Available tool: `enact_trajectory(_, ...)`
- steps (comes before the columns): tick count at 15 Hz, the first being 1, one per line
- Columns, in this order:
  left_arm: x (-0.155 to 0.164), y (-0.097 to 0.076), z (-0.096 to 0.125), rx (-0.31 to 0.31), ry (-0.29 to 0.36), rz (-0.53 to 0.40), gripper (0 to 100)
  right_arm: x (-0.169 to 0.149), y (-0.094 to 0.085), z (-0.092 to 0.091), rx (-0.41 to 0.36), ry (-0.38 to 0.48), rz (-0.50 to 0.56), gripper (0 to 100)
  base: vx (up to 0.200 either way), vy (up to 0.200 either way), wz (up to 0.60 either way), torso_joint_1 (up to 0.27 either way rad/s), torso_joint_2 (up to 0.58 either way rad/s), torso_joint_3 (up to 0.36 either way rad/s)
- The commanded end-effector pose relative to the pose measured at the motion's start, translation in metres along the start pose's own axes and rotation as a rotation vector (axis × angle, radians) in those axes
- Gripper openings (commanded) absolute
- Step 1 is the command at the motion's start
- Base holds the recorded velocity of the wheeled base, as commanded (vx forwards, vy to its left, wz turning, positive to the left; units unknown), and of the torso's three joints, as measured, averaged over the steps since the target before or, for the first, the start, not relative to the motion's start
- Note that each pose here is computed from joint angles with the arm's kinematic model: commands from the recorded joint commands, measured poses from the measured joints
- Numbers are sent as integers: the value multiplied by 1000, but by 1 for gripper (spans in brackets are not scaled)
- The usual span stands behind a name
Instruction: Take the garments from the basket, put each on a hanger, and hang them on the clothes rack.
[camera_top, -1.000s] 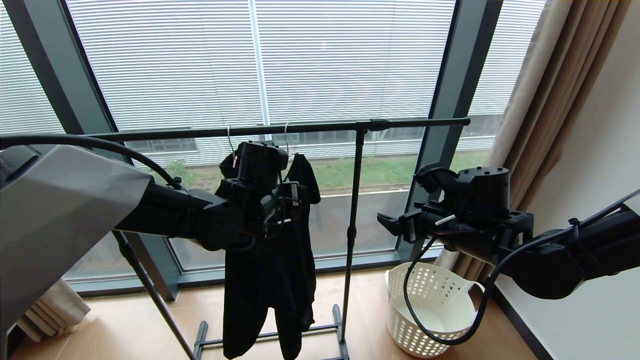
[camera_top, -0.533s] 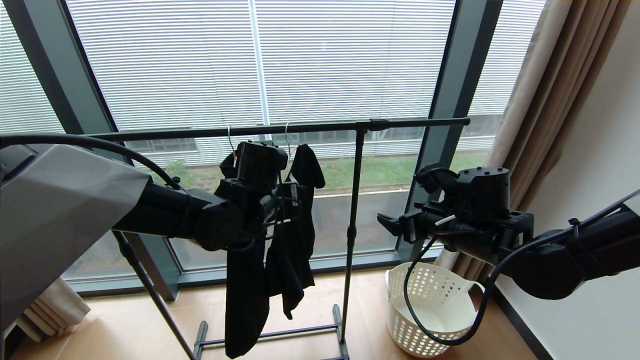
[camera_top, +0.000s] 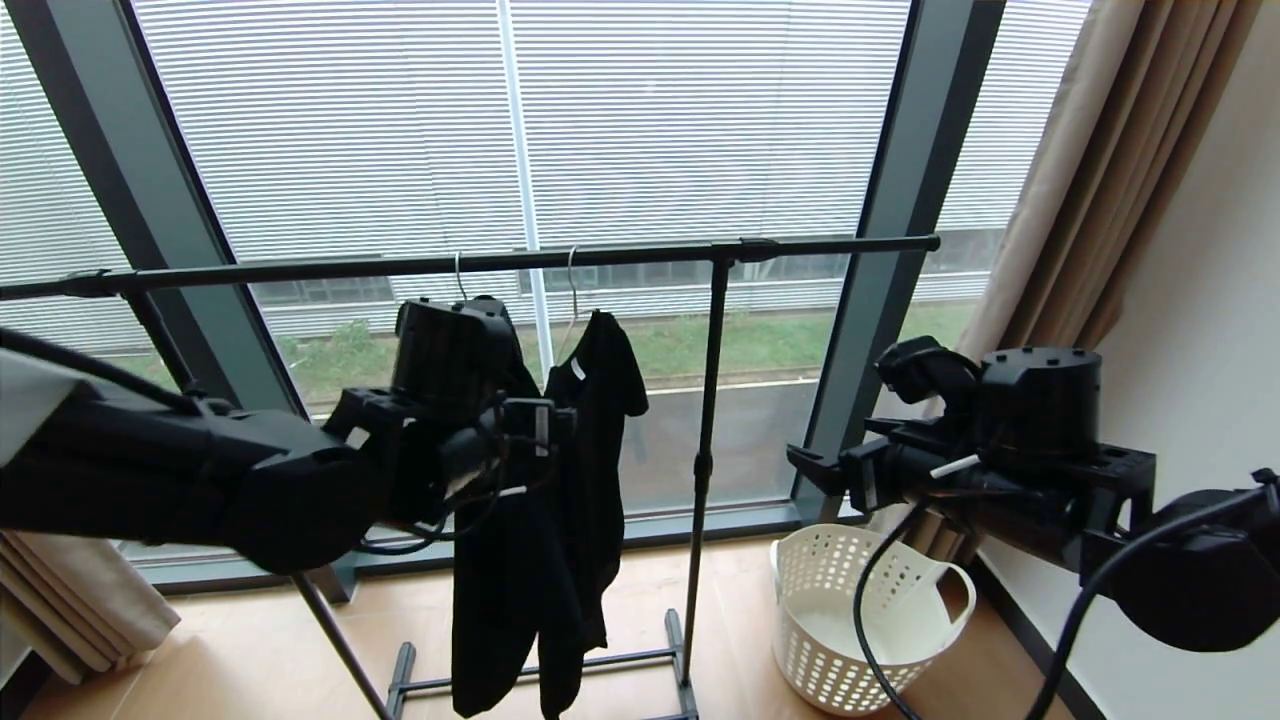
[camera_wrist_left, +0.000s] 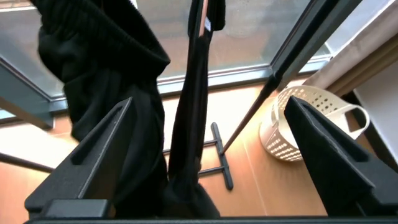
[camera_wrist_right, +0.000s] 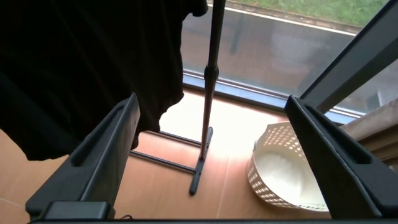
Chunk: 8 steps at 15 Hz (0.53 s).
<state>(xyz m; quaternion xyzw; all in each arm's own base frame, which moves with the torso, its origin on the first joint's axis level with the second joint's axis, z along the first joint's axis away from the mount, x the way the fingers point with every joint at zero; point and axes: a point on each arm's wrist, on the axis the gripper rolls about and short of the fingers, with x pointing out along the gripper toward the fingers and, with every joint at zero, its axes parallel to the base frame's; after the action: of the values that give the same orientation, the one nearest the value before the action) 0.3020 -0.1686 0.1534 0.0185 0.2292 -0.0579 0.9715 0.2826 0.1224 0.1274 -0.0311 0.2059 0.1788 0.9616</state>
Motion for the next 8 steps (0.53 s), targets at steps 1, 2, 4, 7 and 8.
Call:
enact_trajectory(1,-53,24,-23,39,24,-10,100,-39,-3,-20,-13,31,-4,100,0,0,0,0,0,0)
enact_trajectory(2,-58,27,-29,41,38,-23,100,-44,-3,-27,-12,50,-4,100,0,0,0,0,0,0)
enact_trajectory(4,-70,35,-47,48,74,-65,100,-54,-4,-42,-13,82,-7,100,0,0,0,0,0,0)
enact_trajectory(7,-95,61,-94,38,139,-85,100,-76,-7,-89,-14,174,-48,100,0,0,0,0,0,0)
enact_trajectory(8,-96,62,-96,39,142,-85,100,-77,-7,-90,-14,176,-51,100,0,0,0,0,0,0)
